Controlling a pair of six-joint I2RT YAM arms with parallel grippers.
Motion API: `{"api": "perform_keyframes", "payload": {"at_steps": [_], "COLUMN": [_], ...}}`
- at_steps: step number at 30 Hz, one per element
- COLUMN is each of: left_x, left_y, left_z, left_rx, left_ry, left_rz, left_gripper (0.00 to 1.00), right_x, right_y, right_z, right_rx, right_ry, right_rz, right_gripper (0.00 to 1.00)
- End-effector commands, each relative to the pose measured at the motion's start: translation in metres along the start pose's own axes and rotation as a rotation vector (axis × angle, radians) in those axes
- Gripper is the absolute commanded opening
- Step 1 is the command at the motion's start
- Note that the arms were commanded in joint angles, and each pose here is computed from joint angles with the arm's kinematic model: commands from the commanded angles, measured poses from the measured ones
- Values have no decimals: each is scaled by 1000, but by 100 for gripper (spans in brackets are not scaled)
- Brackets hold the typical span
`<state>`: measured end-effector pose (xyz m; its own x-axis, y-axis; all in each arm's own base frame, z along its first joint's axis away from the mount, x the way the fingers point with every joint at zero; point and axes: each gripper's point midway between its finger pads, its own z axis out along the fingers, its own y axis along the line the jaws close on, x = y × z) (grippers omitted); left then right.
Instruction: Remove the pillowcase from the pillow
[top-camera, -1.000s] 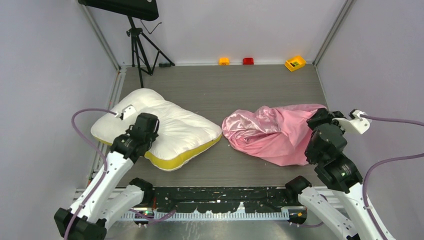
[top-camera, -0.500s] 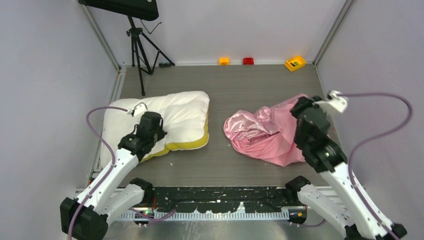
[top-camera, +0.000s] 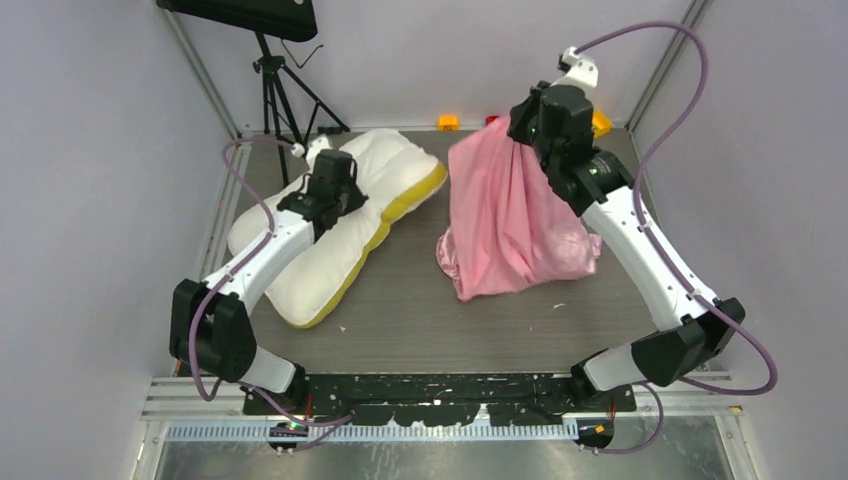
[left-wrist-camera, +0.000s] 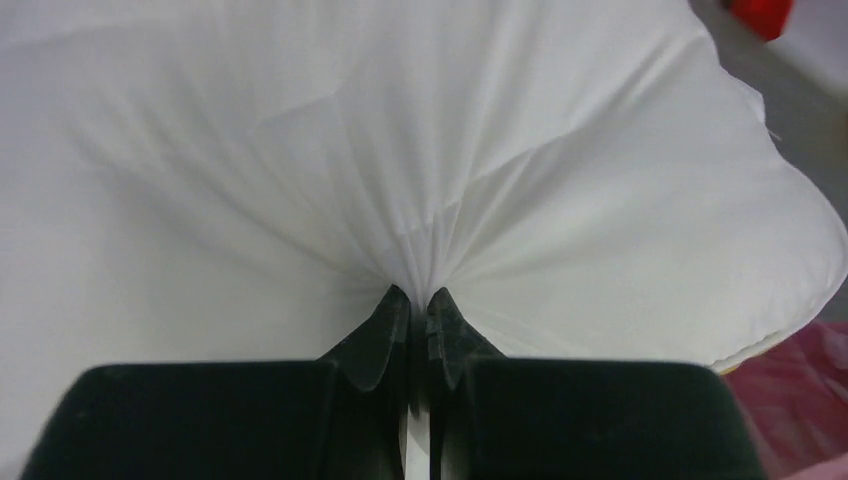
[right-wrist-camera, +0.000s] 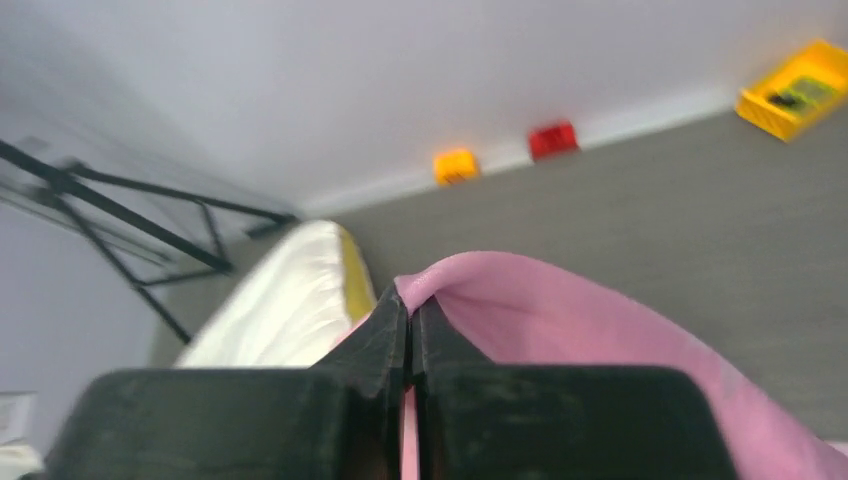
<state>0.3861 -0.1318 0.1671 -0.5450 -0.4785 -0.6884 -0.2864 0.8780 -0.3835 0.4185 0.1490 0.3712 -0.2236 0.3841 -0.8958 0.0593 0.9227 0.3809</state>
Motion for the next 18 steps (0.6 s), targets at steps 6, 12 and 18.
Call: {"api": "perform_keyframes", "payload": {"at_steps": [6,12,18], "left_x": [-87,-65,-35], "left_y": [-61,-12,21], "left_z": [-61,-85,-99], "left_rx": [221,157,192], "left_ry": [-196,-224,-257], "left_rz": [42,201,326], "left_gripper": [97,100,100], "right_x": [-49,3,59], "right_y": [24,-48,-138], "right_z": [-46,-65,-67], "right_rx": [-189,11,282], "right_ry": [-123,-81,-156], "right_rz": [40,-28,-146], "right_gripper": [79,82,78]}}
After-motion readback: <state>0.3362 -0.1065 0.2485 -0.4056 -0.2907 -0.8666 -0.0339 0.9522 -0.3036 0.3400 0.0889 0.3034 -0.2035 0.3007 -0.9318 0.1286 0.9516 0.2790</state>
